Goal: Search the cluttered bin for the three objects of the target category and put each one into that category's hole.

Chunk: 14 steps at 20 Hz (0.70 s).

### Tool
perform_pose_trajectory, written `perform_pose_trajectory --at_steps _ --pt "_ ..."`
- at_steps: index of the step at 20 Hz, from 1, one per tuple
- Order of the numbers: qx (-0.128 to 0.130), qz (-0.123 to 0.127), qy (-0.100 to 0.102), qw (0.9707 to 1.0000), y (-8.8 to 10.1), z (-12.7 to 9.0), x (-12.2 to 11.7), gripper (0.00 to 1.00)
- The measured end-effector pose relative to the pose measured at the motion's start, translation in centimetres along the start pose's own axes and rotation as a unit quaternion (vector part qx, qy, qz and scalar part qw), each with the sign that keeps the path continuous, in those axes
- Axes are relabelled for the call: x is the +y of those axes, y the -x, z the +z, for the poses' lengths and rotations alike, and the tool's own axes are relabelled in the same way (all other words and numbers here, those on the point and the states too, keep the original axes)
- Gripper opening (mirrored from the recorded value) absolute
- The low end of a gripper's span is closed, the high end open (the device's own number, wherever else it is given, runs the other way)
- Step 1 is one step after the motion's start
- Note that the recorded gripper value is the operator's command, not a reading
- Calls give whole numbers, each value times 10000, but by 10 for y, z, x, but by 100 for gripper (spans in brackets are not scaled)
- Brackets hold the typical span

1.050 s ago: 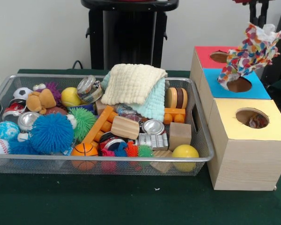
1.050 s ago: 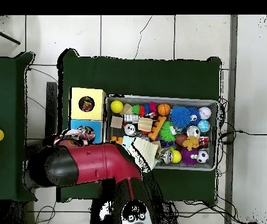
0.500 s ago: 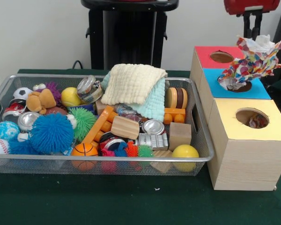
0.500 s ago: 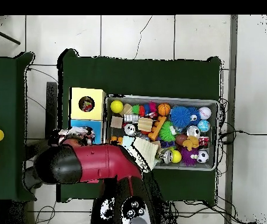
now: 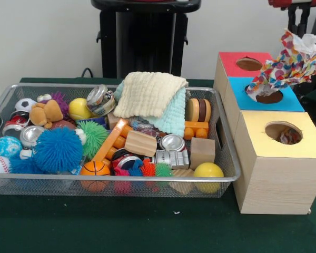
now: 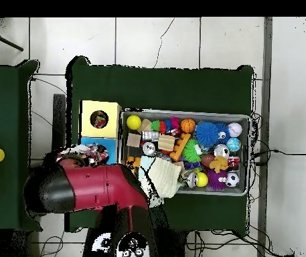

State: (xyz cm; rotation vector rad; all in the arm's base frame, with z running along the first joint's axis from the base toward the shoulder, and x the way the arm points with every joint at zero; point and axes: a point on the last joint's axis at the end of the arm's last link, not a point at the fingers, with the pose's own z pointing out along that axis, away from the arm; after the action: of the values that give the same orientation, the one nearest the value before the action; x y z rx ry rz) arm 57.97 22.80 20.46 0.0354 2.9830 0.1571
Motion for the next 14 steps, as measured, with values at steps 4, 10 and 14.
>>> perform_pose_trajectory --at_steps 4,10,14 --pt "107 -52 -55 9999 5 -11 6 0" --pt "199 67 -27 9998 25 -31 8 0" --pt "102 187 21 9998 38 -37 3 0"
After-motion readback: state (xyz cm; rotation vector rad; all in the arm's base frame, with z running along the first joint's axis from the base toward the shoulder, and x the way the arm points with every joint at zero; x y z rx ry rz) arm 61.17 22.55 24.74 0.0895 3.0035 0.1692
